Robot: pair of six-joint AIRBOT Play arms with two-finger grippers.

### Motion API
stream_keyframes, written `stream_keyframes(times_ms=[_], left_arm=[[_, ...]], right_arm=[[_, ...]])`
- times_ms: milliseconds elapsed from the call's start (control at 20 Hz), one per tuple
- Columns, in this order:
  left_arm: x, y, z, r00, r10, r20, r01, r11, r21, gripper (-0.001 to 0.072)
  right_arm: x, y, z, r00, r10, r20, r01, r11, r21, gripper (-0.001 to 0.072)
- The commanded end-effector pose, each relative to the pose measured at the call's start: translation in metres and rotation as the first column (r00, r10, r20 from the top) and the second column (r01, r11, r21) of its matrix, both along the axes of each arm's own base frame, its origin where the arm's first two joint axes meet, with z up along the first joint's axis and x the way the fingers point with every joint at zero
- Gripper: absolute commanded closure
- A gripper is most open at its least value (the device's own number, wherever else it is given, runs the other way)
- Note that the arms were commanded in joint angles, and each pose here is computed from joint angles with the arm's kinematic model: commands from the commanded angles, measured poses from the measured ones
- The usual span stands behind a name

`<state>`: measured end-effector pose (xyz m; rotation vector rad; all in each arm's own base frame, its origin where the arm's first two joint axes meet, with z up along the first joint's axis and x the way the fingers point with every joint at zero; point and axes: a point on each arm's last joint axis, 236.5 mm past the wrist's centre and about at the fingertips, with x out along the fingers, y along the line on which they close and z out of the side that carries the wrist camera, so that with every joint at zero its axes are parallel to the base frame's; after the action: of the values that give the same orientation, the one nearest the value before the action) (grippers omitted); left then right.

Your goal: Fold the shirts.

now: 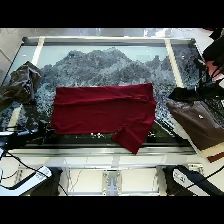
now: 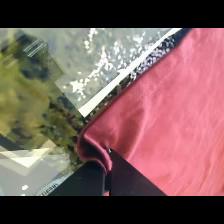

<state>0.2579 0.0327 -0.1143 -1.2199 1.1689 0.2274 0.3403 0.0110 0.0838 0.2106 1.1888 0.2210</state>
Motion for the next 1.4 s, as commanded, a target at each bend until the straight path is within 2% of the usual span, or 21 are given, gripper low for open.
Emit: stream_keyframes(times_ms=[0,100,200,250,300,350,550,650,800,1100,1150,1250,1300,1350], left_arm=[[0.009,-0.005,0.007,0.998,-0.034,0.055,0.035,0.999,-0.004,0.0694],[0.009,-0.005,0.008,0.997,-0.043,0.059,0.043,0.999,0.000,0.0694],[0.008,-0.008,0.009,0.997,-0.054,0.060,0.054,0.998,-0.008,0.0695],[0.007,-0.010,0.009,0.996,-0.066,0.064,0.067,0.998,-0.009,0.0694],[0.007,-0.011,0.009,0.995,-0.070,0.064,0.071,0.997,-0.013,0.0694],[0.007,-0.011,0.010,0.995,-0.071,0.064,0.073,0.997,-0.015,0.0694],[0.006,-0.012,0.010,0.995,-0.073,0.064,0.075,0.997,-0.018,0.0694],[0.006,-0.013,0.010,0.995,-0.075,0.064,0.076,0.997,-0.020,0.0694],[0.006,-0.014,0.011,0.995,-0.078,0.064,0.079,0.997,-0.024,0.0694],[0.006,-0.014,0.011,0.995,-0.078,0.064,0.079,0.997,-0.024,0.0694],[0.006,-0.014,0.011,0.995,-0.077,0.064,0.079,0.997,-0.024,0.0694],[0.006,-0.014,0.011,0.995,-0.078,0.063,0.080,0.997,-0.025,0.0695],[0.005,-0.014,0.011,0.995,-0.080,0.063,0.082,0.996,-0.027,0.0694],[0.005,-0.015,0.011,0.995,-0.081,0.063,0.083,0.996,-0.030,0.0694]], right_arm=[[-0.045,-0.012,-0.049,0.979,0.012,-0.202,-0.024,0.998,-0.055,0.0323],[-0.076,0.024,-0.101,0.951,0.011,-0.309,0.021,0.995,0.099,0.0322],[-0.091,0.067,-0.138,0.937,-0.033,-0.347,0.141,0.947,0.290,0.0319],[-0.097,0.080,-0.151,0.931,-0.054,-0.360,0.186,0.921,0.343,0.0298],[-0.107,0.088,-0.161,0.916,-0.064,-0.396,0.223,0.902,0.369,0.0204],[-0.121,0.094,-0.169,0.895,-0.056,-0.443,0.244,0.892,0.380,0.0133],[-0.153,0.109,-0.183,0.842,-0.043,-0.538,0.307,0.858,0.411,0.0137],[-0.149,0.108,-0.185,0.845,-0.061,-0.531,0.319,0.855,0.409,0.0164],[-0.132,0.106,-0.187,0.860,-0.120,-0.495,0.355,0.838,0.414,0.0165],[-0.138,0.118,-0.201,0.842,-0.094,-0.531,0.345,0.851,0.396,0.0167],[-0.139,0.123,-0.204,0.846,-0.081,-0.526,0.325,0.862,0.390,0.0186],[-0.139,0.136,-0.204,0.857,-0.057,-0.512,0.294,0.870,0.396,0.0482],[-0.139,0.142,-0.202,0.859,-0.044,-0.510,0.285,0.869,0.405,0.0651],[-0.141,0.146,-0.199,0.861,-0.021,-0.507,0.265,0.871,0.414,0.0694]])
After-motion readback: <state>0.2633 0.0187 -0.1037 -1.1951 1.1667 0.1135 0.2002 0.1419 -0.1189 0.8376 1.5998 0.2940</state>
